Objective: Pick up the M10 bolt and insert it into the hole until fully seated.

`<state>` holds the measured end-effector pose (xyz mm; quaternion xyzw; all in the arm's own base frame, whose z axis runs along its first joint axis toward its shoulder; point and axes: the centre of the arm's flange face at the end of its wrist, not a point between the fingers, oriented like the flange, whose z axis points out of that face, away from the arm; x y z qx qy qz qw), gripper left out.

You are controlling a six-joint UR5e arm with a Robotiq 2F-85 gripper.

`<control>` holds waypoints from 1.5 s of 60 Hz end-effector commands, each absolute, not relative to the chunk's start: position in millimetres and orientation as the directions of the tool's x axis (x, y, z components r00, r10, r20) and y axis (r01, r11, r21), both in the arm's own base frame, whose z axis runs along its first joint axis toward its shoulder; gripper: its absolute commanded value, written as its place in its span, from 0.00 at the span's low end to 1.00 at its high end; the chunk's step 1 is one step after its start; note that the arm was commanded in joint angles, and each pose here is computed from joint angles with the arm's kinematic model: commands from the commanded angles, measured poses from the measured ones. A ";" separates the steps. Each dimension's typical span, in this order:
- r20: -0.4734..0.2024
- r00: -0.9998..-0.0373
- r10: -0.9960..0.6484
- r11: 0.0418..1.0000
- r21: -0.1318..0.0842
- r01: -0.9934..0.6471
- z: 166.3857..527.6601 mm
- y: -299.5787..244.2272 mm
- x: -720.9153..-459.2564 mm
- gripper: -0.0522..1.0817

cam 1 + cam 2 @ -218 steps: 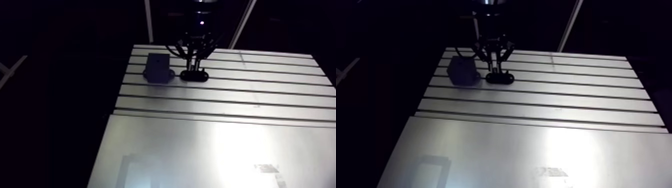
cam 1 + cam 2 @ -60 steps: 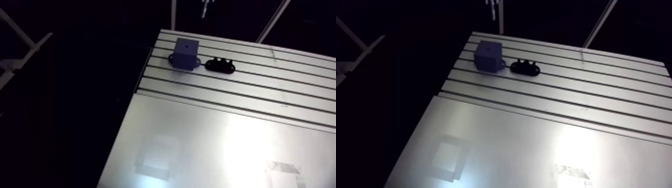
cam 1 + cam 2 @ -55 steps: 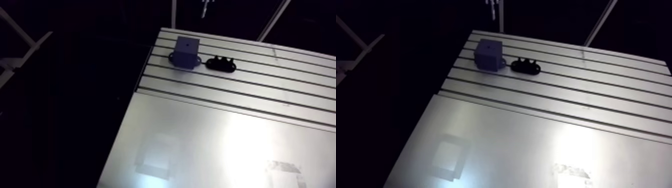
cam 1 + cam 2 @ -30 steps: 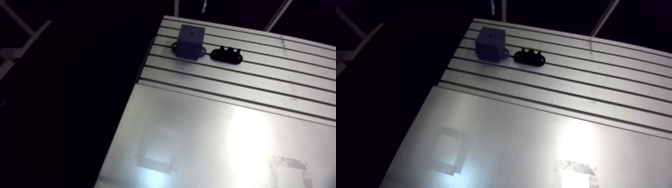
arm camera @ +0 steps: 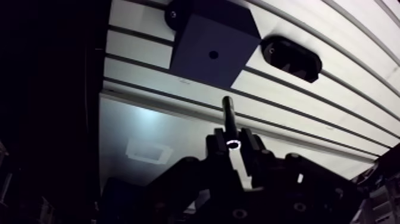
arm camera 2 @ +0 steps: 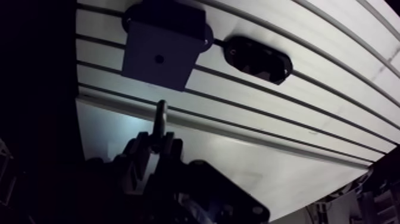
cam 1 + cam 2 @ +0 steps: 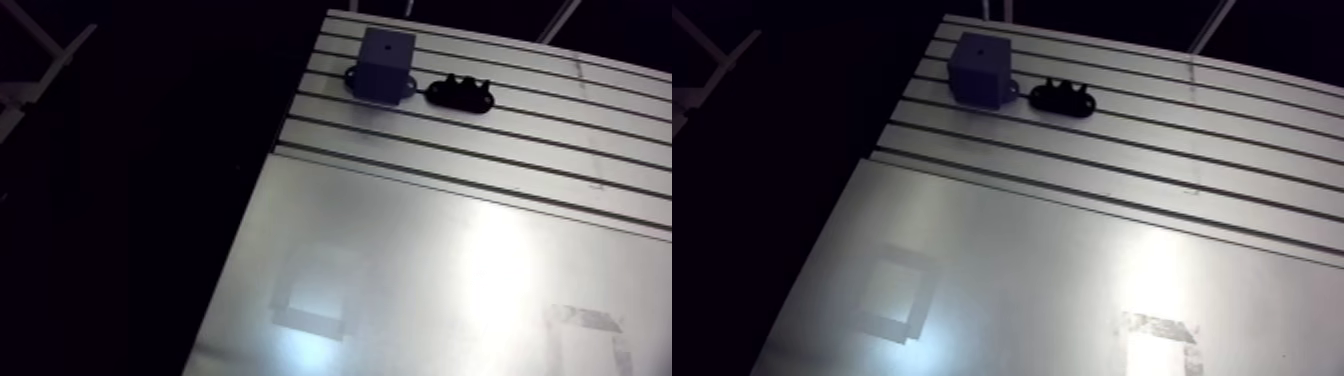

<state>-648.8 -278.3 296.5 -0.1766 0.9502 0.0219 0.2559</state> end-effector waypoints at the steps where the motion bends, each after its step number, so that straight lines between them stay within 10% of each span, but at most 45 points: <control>1: -0.498 -0.795 -0.346 0.928 -0.058 -0.367 290.5 -285.4 -649.5 1.00; 90: -0.519 -0.777 -0.357 0.918 -0.040 -0.395 264.1 -299.2 -661.0 0.99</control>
